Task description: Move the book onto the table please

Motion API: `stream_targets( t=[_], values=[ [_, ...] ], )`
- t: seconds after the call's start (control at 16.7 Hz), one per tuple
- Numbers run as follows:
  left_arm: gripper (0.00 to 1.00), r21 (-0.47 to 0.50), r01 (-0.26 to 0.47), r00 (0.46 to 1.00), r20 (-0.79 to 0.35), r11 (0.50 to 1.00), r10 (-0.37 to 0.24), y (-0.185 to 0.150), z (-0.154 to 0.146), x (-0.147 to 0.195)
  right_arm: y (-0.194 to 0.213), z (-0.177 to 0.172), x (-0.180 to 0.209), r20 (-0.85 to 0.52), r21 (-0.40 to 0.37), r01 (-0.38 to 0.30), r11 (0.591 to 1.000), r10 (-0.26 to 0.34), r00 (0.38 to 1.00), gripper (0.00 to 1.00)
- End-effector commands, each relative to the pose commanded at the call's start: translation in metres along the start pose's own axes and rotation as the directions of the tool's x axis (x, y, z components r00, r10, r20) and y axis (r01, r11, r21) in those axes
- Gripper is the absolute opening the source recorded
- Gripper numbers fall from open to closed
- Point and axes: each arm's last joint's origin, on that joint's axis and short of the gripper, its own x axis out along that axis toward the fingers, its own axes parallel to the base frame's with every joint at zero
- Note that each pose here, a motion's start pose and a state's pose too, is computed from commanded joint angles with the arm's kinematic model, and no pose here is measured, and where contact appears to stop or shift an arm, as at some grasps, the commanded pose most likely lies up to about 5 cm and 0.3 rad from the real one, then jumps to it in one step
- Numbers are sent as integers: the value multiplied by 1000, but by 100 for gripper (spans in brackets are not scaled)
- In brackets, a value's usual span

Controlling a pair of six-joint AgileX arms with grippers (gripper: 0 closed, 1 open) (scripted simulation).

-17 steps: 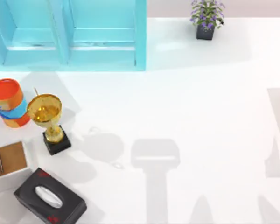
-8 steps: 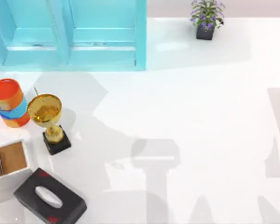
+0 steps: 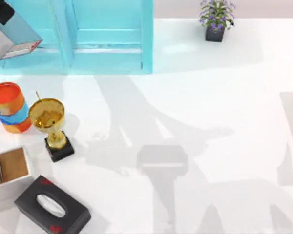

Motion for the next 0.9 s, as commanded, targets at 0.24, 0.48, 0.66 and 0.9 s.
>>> stream_targets(
  t=[0.24, 0.48, 0.66, 0.9],
  values=[
    [0, -265, -24, 1000, -2, 964, 24, -37, -77, -25, 0, 0, 0, 0, 0, 0, 1000, 0, 1000, 100],
    [0, -489, 0, 1000, -27, 872, -15, -66, -154, -59, 0, 0, 0, 0, 0, 0, 1000, 0, 1000, 100],
    [0, -619, 16, 995, -71, 786, -76, -82, -207, -86, 0, 0, 0, 0, 0, 0, 1000, 0, 1000, 100],
    [0, -729, 7, 980, -132, 685, -151, -94, -261, -116, 0, 0, 0, 0, 0, 0, 1000, 0, 1000, 100]
  ],
)
